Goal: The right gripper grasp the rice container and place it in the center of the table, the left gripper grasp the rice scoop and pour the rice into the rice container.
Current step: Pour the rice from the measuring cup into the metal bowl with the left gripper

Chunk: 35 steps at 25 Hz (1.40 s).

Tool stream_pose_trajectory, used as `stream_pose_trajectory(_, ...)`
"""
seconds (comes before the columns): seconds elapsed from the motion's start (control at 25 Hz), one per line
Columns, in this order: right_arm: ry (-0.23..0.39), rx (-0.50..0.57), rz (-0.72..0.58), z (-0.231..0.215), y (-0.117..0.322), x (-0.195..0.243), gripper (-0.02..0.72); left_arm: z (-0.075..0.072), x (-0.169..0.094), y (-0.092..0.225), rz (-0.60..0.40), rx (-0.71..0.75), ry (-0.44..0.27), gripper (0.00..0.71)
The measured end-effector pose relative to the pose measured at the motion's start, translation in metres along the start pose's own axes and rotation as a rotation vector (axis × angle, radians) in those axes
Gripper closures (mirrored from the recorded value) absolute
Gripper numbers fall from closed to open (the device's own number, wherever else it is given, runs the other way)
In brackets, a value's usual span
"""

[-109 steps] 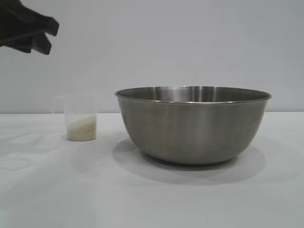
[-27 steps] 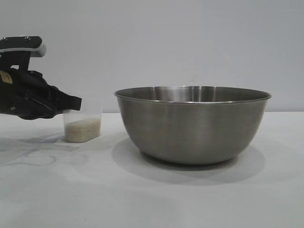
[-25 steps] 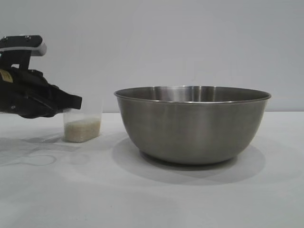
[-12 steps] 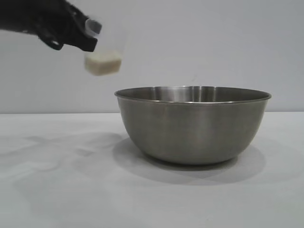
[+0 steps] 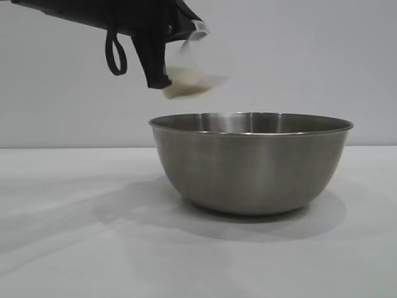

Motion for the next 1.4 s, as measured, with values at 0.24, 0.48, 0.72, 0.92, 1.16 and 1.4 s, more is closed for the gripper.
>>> stream_pose_trajectory(0.24, 0.000, 0.002, 0.000, 0.000, 0.000, 0.000, 0.329, -0.013, 0.002, -0.006, -0.042, 0.183, 0.111, 0.710)
stream_pose_trajectory(0.48, 0.000, 0.002, 0.000, 0.000, 0.000, 0.000, 0.329, -0.012, 0.008, -0.011, -0.065, 0.293, 0.149, 0.710)
stream_pose_trajectory(0.72, 0.000, 0.004, 0.000, 0.000, 0.000, 0.000, 0.329, 0.002, 0.020, -0.017, -0.102, 0.398, 0.155, 0.710)
stream_pose_trajectory(0.92, 0.000, 0.004, 0.000, 0.000, 0.000, 0.000, 0.329, 0.003, 0.023, -0.019, -0.123, 0.476, 0.185, 0.710)
stream_pose_trajectory(1.16, 0.000, 0.004, 0.000, 0.000, 0.000, 0.000, 0.329, 0.005, 0.026, -0.023, -0.157, 0.552, 0.198, 0.710)
stream_pose_trajectory(1.4, 0.000, 0.004, 0.000, 0.000, 0.000, 0.000, 0.329, 0.008, 0.029, -0.027, -0.192, 0.635, 0.211, 0.710)
Point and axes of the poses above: a point on each arm's last joint axis where the gripper is mounted, x pointing out along that axis toward the gripper, z along the wrist's bending axis when the last joint is at zero, y = z × x, the point moved 4 cm from there along x, pointing out along that axis toward the gripper, and after that the axes turned 9 degrees about -x, right-handed, at the moved point
